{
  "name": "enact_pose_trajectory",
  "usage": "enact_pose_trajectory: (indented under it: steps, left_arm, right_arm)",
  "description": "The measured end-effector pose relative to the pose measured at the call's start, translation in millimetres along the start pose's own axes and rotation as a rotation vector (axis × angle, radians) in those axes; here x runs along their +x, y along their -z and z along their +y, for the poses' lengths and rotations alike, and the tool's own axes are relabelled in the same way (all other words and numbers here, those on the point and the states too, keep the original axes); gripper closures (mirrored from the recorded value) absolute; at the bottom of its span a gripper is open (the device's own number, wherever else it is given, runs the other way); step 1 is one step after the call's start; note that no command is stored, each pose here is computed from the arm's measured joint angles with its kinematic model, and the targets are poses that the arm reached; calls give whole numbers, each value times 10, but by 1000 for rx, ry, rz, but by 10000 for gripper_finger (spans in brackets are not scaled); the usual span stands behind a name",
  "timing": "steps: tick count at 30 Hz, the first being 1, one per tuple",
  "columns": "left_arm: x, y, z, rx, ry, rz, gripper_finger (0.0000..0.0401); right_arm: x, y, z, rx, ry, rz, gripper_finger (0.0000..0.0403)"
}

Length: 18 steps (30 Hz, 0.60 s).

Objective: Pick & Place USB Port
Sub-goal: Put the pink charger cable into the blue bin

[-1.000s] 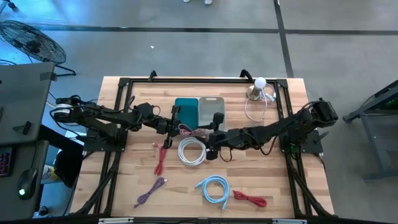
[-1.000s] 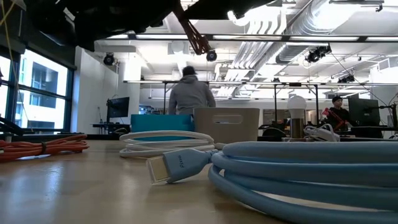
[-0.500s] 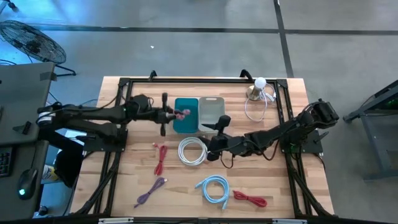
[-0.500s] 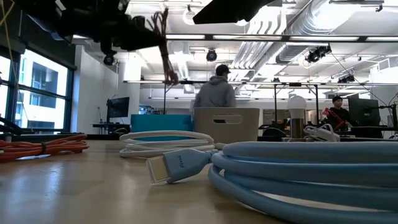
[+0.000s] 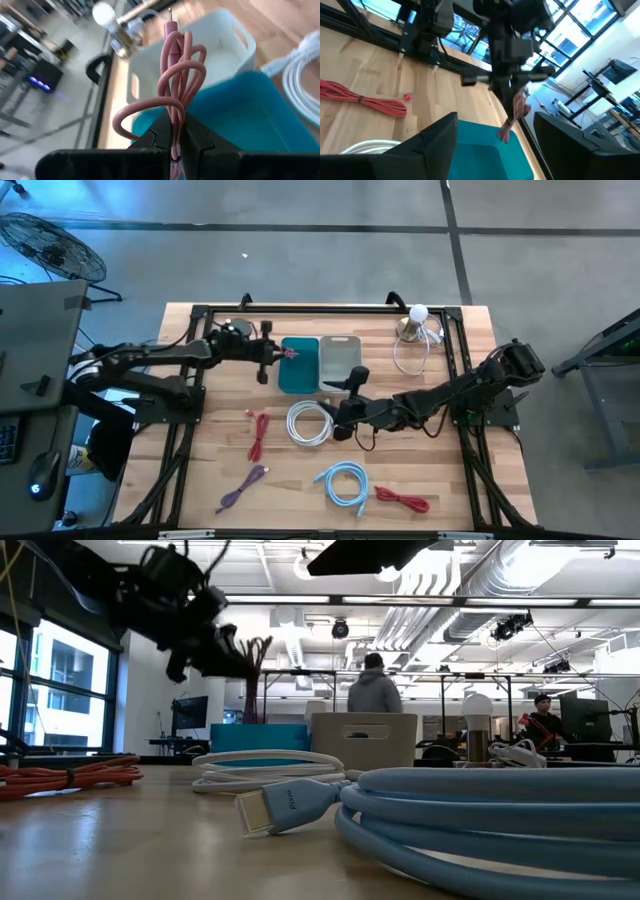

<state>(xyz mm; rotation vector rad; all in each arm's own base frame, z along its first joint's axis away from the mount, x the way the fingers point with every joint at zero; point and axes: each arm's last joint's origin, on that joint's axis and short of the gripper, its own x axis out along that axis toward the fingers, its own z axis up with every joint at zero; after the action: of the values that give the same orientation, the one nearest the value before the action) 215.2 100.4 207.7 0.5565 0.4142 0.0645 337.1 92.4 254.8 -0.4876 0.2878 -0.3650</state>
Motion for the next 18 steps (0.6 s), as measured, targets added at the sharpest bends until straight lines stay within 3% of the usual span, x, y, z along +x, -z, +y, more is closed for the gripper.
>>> enact_pose_trajectory:
  steps: [13,18]
  left_arm:
    - [160,131,-94,146,117,9,391]
    - [161,120,-93,157,125,-12,337]
  right_arm:
    - [-1,1,2,-2,-6,-2,148]
    - [0,1,2,-5,-7,-2,148]
